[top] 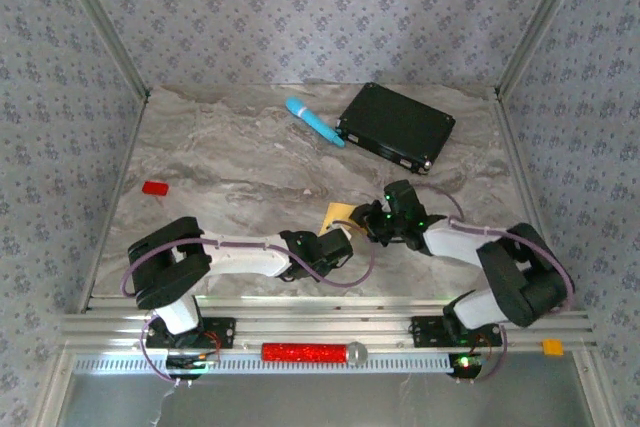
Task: Fold a paper plane with a square sheet of paper (pick it up from the middle)
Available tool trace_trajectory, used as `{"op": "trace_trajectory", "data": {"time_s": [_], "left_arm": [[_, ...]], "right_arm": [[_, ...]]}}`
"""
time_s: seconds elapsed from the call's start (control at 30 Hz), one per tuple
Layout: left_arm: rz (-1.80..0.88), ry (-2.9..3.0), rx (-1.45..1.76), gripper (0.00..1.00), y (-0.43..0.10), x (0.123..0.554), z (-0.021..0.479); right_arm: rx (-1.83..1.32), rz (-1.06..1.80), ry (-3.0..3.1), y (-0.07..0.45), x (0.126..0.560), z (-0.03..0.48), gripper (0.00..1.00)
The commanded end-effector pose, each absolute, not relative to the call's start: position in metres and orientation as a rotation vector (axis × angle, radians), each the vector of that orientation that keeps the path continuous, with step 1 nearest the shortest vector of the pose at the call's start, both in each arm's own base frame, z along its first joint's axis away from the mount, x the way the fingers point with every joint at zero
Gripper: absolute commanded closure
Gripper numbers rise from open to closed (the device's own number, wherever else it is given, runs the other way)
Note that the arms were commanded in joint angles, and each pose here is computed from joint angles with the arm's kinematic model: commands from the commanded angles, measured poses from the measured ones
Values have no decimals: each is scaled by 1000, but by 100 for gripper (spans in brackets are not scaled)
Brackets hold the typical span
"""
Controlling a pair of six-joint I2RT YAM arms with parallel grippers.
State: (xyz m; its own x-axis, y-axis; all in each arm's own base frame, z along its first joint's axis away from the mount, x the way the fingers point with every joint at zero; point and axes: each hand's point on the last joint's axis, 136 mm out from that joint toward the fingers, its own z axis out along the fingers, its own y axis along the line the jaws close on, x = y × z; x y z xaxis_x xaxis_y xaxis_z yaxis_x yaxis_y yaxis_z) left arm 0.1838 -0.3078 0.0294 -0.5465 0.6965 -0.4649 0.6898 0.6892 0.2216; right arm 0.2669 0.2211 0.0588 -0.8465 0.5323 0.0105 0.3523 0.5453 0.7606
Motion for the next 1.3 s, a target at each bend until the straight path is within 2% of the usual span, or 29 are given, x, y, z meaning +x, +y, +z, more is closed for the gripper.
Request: {"op": "trace_trajectory", "data": {"time_s": [0.0, 0.37, 0.53, 0.73, 0.87, 1.07, 1.27], "left_arm": [[1, 2401, 1055, 98, -306, 177, 20], [-30, 2463, 1042, 98, -303, 169, 3], [-130, 2511, 1024, 99, -306, 162, -2], [-471, 2618, 922, 99, -316, 161, 2], [-677, 2670, 865, 100, -319, 163, 4], [-868, 2709, 762, 100, -315, 169, 3], [-911, 2742, 716, 100, -309, 170, -7]], "right_arm": [[719, 947, 2632, 189, 256, 58, 59], [779, 853, 2515, 141, 240, 67, 57], [744, 840, 2466, 136, 239, 68, 61], [517, 819, 2447, 147, 238, 78, 65], [445, 937, 2442, 163, 236, 82, 71], [368, 1033, 2440, 180, 232, 84, 78], [272, 1094, 2457, 202, 229, 83, 82]]}}
